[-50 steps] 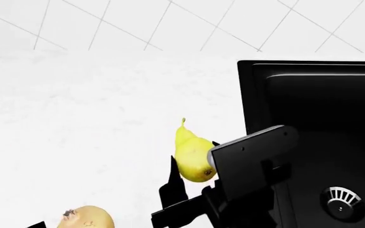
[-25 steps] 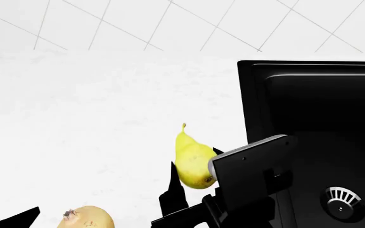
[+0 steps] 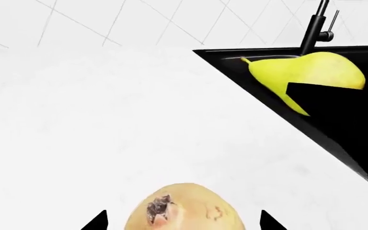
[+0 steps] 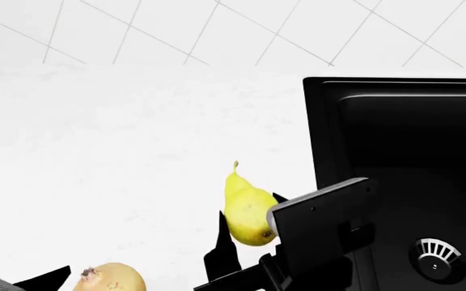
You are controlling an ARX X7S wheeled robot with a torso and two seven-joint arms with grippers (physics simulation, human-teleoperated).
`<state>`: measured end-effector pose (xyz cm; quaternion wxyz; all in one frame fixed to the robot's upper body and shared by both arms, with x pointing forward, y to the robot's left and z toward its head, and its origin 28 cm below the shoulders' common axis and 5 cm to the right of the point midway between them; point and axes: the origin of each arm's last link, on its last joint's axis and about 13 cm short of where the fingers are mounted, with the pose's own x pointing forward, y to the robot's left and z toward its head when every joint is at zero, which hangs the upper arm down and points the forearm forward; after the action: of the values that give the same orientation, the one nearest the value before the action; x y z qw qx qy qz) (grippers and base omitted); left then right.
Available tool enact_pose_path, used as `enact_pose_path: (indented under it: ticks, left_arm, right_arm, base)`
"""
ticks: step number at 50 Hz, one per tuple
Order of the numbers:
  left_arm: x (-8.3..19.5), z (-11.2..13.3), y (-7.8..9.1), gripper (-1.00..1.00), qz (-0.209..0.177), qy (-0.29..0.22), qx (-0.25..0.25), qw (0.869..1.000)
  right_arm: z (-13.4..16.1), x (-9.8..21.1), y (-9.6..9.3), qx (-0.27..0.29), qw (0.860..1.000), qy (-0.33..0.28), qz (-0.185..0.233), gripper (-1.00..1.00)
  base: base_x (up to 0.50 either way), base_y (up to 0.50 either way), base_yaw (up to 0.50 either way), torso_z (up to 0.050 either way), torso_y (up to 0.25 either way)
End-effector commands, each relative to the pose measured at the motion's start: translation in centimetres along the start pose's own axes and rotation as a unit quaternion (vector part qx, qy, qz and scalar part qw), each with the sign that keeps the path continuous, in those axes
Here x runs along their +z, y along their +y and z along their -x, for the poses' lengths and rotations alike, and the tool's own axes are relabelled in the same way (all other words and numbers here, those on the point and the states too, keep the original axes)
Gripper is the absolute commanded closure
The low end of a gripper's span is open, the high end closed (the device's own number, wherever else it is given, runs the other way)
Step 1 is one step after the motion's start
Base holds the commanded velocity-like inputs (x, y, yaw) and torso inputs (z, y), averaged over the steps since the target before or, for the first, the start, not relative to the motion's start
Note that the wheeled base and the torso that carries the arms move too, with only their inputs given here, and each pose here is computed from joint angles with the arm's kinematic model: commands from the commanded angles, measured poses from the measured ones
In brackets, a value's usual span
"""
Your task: There is a mixed pile of frozen fruits and vegetables on the counter. Locate all the frozen vegetables and place the items in a bowl on the counter. Take all the frozen fruits and defrost them in a running sink.
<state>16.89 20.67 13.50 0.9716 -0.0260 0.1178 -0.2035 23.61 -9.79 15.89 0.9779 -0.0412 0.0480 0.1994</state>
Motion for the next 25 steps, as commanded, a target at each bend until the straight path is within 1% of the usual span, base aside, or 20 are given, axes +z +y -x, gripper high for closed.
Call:
enact_pose_path:
  ticks: [1, 9, 15, 25]
  left_arm:
    - [-0.9, -0.9, 0.1, -1.00, 0.003, 0.020, -0.001, 1.000]
    - [-1.7, -1.7, 0.3, -1.00, 0.002, 0.033, -0.002, 0.999]
    - [-1.8, -2.3, 0.3, -1.00, 0.003, 0.038, -0.003, 0.999]
    - [-2.1, -2.7, -0.1, -1.00, -0.002, 0.045, -0.012, 0.999]
  right_arm:
    - [0.0, -0.4, -0.1, 0.001, 1.000, -0.001, 0.008, 1.00]
    - [0.2, -0.8, 0.0, 0.001, 1.000, 0.003, 0.004, 1.00]
    - [0.2, -1.2, 0.1, 0.002, 1.000, 0.006, 0.004, 1.00]
    - [0.3, -1.5, 0.2, 0.003, 1.000, 0.007, 0.000, 1.00]
  base:
    - [0.00, 0.00, 0.00, 0.000, 0.000]
    - [0.00, 0.00, 0.00, 0.000, 0.000]
    - [0.00, 0.00, 0.00, 0.000, 0.000]
    - [0.00, 0.00, 0.00, 0.000, 0.000]
